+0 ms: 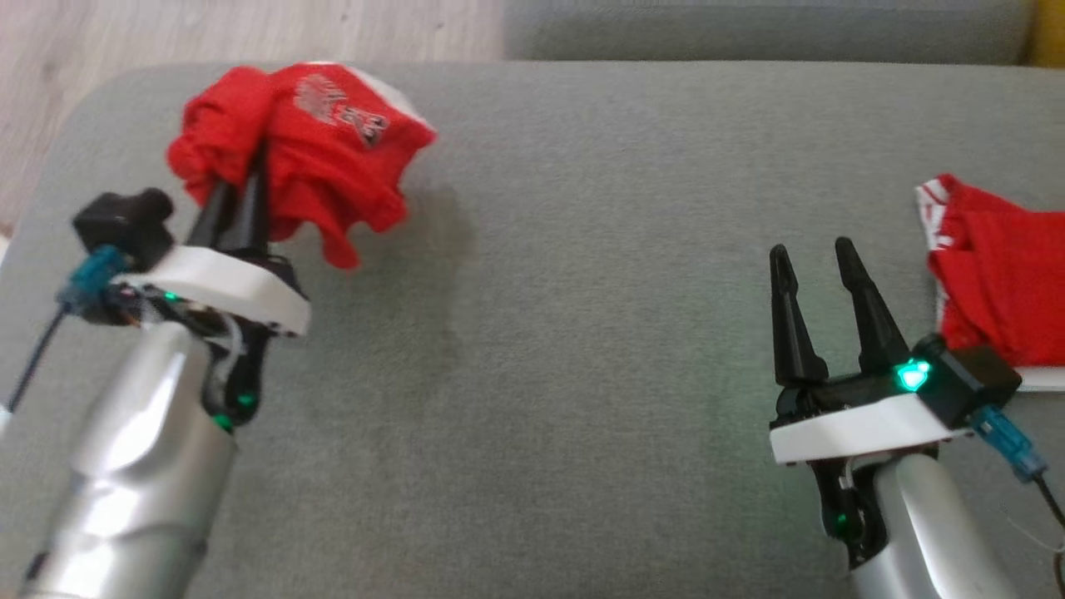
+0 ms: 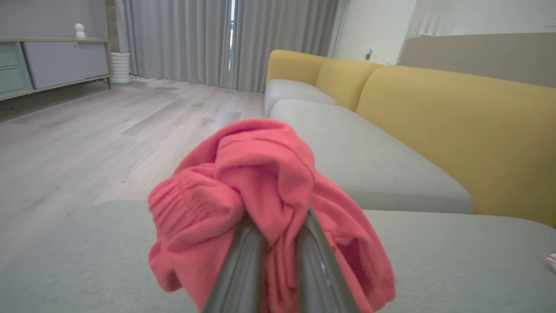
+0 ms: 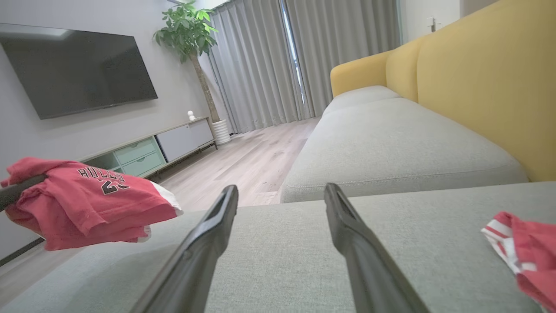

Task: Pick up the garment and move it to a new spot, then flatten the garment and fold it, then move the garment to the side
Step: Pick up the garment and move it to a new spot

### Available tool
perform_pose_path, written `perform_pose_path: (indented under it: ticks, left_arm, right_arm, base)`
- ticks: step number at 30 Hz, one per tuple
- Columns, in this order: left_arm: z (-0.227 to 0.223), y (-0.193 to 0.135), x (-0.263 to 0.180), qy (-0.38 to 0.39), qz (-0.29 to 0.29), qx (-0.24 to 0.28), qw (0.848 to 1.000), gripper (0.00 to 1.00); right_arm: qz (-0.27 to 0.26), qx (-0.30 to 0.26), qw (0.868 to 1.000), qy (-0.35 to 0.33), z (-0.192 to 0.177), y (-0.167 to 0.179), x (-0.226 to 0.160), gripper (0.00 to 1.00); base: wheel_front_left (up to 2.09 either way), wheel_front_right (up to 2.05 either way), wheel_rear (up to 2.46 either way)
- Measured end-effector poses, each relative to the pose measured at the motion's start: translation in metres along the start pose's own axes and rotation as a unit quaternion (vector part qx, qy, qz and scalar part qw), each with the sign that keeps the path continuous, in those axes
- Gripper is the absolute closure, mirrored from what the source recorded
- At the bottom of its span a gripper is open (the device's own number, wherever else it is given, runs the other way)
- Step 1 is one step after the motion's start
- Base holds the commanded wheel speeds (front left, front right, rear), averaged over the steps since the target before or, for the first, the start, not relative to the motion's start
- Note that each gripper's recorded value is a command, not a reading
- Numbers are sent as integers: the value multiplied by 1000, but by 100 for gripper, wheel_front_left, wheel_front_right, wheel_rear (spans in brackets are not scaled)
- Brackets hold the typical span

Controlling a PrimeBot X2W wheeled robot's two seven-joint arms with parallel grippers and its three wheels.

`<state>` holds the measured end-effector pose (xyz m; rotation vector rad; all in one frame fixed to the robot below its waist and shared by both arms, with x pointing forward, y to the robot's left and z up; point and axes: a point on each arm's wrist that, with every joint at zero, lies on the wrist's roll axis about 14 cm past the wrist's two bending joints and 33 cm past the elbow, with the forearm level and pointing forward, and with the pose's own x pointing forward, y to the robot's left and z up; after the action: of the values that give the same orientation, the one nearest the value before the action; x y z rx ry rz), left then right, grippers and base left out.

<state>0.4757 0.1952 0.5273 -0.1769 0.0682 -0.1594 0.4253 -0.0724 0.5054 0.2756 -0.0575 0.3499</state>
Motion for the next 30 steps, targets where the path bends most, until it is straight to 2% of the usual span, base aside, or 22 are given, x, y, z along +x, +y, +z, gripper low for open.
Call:
perform_pose_path:
  ticks: [11, 19, 20, 21, 22, 27, 30]
  left_arm:
    - [0, -124, 10, -1, -115, -43, 992, 100]
    - [-33, -200, 25, 39, -189, -60, 979, 100]
    - [-40, -204, 28, 46, -192, -62, 978, 83]
    - [-47, -207, 31, 52, -193, -59, 978, 20]
    - [-52, -210, 34, 56, -194, -54, 978, 0]
    - [-61, -213, 53, 44, -189, -48, 980, 0]
    - [-63, -204, 54, 36, -180, -47, 982, 0]
  right_arm:
    - [-48, 2, 999, -20, 17, -27, -25, 0]
    - [-96, 1, 995, -25, 22, -57, -42, 0]
    - [-101, 0, 994, -27, 24, -60, -43, 0]
    - [-107, 0, 994, -29, 25, -64, -44, 0]
    - [-113, -1, 993, -29, 26, -68, -46, 0]
    - [-136, -5, 990, -22, 22, -82, -55, 0]
    - [-139, -5, 990, -22, 22, -83, -55, 0]
  base:
    - [0, 0, 0]
    - [0, 0, 0]
    - [0, 0, 0]
    - [0, 0, 0]
    - [0, 0, 0]
    - [0, 0, 0]
    - [0, 0, 0]
